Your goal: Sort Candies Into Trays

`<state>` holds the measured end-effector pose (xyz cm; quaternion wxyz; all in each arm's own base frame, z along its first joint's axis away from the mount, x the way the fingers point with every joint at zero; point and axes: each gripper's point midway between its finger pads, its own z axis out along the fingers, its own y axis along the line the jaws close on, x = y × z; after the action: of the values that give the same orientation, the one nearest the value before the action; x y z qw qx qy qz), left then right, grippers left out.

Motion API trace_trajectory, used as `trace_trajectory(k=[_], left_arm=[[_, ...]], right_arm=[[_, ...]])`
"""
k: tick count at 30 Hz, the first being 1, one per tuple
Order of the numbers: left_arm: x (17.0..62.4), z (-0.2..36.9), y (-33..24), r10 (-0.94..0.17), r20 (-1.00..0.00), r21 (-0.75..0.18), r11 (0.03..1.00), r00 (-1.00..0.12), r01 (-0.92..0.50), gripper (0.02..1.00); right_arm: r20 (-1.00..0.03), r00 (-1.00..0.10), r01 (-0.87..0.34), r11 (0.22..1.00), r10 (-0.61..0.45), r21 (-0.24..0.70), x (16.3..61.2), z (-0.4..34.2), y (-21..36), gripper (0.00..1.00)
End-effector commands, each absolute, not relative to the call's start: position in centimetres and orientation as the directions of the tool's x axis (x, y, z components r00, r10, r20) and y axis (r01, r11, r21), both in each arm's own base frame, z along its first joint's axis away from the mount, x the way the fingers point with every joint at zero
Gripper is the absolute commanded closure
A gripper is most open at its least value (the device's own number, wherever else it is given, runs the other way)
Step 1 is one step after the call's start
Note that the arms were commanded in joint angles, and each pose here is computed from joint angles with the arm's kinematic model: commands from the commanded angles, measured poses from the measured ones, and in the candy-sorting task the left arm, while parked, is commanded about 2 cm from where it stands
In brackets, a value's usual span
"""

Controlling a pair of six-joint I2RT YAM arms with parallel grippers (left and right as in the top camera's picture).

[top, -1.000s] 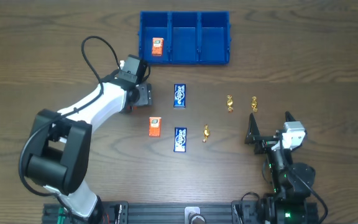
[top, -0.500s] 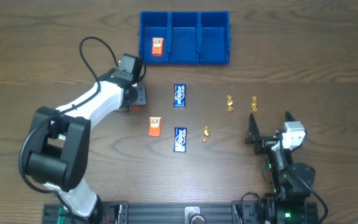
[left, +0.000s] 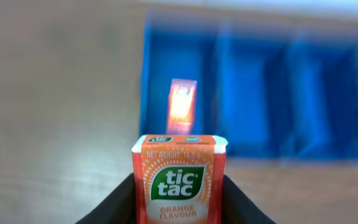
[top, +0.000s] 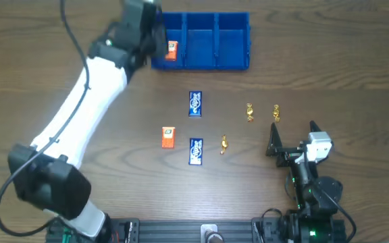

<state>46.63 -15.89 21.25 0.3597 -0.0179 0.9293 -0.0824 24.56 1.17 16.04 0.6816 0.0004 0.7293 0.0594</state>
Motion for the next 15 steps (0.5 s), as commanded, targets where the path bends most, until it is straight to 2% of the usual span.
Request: trace_trajectory(k=[1, 8, 12, 13, 15], left_arm=[[51.6, 22.1, -16.8, -0.088, -0.654, -0.127, 0.992, -0.751, -0.007, 0.709], [54.8, 15.6, -18.1, -0.067, -0.598, -0.103, 0.995, -0.799, -0.006, 0.695], [55.0, 14.3, -18.2, -0.058, -0.584, -0.093, 0.996, -0.810, -0.004, 0.606], [55.0, 14.3, -18.1, -0.058, -0.584, -0.091, 0.996, -0.809, -0.006, 0.485], [55.2, 14.9, -17.9, -0.063, -0.598, -0.088, 0.996, -0.799, -0.013, 0.318]], right_arm=[[-0.995, -0.070, -0.081, 0.993, 0.076, 0.081, 24.5, 16.0, 1.1, 0.003], [-0.995, -0.070, -0.081, 0.993, 0.076, 0.081, 24.5, 16.0, 1.1, 0.003], [-0.995, -0.070, -0.081, 0.993, 0.076, 0.081, 24.5, 16.0, 1.1, 0.003], [-0.995, -0.070, -0.081, 0.993, 0.076, 0.081, 24.5, 16.0, 1.1, 0.001], [-0.995, -0.070, -0.081, 0.993, 0.076, 0.081, 24.5, 16.0, 1.1, 0.003]])
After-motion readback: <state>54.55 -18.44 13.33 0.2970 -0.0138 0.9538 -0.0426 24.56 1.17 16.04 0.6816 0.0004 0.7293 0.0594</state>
